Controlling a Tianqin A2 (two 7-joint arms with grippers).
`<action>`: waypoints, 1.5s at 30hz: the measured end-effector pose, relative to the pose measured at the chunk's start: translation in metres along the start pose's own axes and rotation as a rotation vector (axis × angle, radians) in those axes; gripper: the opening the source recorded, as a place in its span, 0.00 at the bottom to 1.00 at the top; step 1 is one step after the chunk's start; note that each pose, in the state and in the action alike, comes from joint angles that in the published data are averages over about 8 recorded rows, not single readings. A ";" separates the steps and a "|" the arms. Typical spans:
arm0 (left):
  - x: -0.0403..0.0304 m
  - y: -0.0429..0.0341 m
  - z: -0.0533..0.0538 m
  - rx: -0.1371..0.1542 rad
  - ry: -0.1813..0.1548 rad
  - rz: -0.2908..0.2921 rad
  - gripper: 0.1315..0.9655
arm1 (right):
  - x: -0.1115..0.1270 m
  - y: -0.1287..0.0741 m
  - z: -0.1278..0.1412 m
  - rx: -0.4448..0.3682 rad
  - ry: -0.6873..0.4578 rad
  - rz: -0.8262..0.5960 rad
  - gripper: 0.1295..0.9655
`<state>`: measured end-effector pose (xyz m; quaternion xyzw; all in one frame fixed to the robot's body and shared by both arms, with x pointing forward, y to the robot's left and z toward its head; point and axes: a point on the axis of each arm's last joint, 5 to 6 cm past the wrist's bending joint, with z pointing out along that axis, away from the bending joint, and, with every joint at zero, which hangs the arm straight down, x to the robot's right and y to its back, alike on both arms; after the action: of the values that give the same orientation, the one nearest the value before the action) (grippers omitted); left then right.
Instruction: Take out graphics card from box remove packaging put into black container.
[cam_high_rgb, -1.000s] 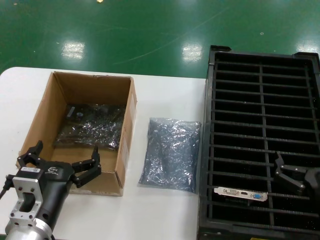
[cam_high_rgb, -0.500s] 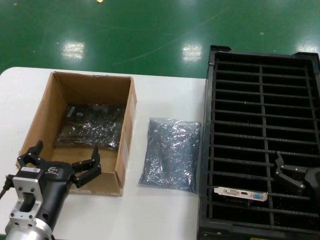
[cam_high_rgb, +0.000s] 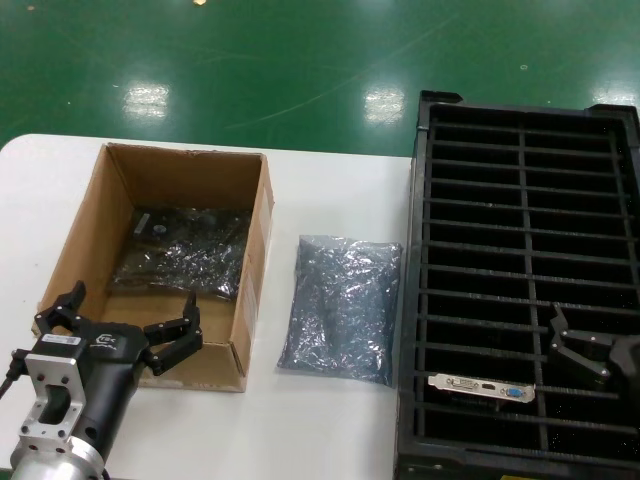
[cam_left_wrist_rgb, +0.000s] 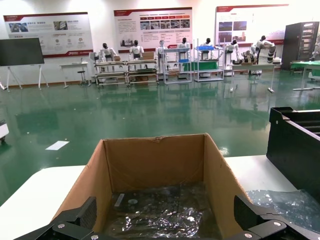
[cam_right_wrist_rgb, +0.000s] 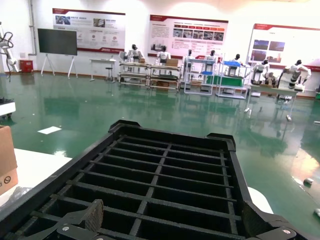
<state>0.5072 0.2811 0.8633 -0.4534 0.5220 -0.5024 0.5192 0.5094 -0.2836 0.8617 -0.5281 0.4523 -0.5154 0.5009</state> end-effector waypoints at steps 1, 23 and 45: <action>0.0000 0.0000 0.000 0.000 0.000 0.000 1.00 | 0.000 0.000 0.000 0.000 0.000 0.000 1.00; 0.0000 0.0000 0.000 0.000 0.000 0.000 1.00 | 0.000 0.000 0.000 0.000 0.000 0.000 1.00; 0.0000 0.0000 0.000 0.000 0.000 0.000 1.00 | 0.000 0.000 0.000 0.000 0.000 0.000 1.00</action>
<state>0.5072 0.2811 0.8633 -0.4534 0.5220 -0.5024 0.5192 0.5094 -0.2836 0.8617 -0.5281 0.4523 -0.5154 0.5009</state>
